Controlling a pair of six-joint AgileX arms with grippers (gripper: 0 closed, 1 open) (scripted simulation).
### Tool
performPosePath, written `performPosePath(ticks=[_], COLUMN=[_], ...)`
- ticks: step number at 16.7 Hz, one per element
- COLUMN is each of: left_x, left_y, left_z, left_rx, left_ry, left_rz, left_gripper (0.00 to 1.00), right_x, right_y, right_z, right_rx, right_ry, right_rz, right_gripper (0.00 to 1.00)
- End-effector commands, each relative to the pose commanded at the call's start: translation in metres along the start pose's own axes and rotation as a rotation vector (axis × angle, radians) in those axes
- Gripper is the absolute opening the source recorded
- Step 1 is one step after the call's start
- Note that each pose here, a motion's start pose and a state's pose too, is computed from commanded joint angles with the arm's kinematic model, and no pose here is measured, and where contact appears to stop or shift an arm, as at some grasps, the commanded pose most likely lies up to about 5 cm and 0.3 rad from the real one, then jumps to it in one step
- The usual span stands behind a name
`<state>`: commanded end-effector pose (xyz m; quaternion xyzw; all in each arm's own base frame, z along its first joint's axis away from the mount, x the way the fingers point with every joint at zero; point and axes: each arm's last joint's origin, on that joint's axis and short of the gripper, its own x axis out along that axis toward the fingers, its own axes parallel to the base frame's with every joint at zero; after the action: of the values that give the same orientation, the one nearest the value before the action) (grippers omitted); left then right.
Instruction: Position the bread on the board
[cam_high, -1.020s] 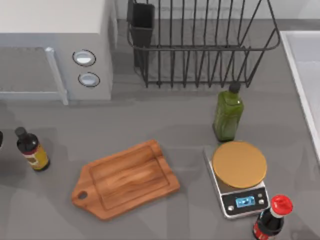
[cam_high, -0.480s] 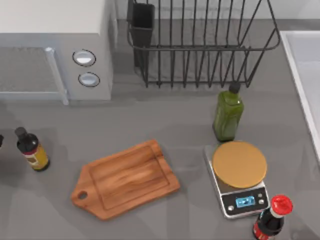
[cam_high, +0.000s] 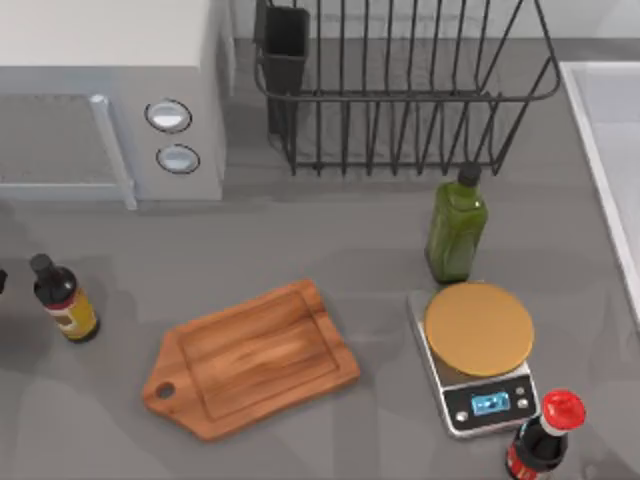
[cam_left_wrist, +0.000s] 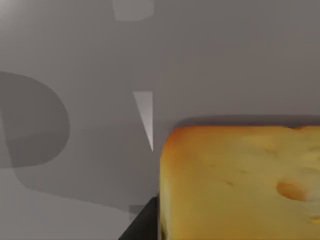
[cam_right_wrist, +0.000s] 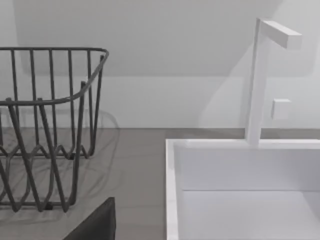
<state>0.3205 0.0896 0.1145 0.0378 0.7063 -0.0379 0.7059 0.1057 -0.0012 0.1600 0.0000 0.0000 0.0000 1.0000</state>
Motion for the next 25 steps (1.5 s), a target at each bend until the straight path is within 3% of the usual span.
performPosePath(ticks=[4, 9, 16, 25], left_x=[-0.005, -0.022, -0.098, -0.112], left_y=[0.001, -0.004, 0.000, -0.008], left_z=[-0.003, -0.015, -0.001, -0.002], left_rx=[0.001, 0.031, 0.002, -0.035], left_ry=[0.020, 0.150, 0.004, -0.028], left_rz=[-0.001, -0.047, 0.000, 0.008], left_gripper=[0.00, 0.00, 0.00, 0.00], right_x=[0.000, 0.000, 0.000, 0.000], right_y=[0.000, 0.000, 0.000, 0.000], right_z=[0.000, 0.000, 0.000, 0.000], right_rx=[0.000, 0.000, 0.000, 0.000], right_ry=[0.000, 0.000, 0.000, 0.000], right_rz=[0.000, 0.000, 0.000, 0.000], right_gripper=[1.00, 1.00, 1.00, 1.00])
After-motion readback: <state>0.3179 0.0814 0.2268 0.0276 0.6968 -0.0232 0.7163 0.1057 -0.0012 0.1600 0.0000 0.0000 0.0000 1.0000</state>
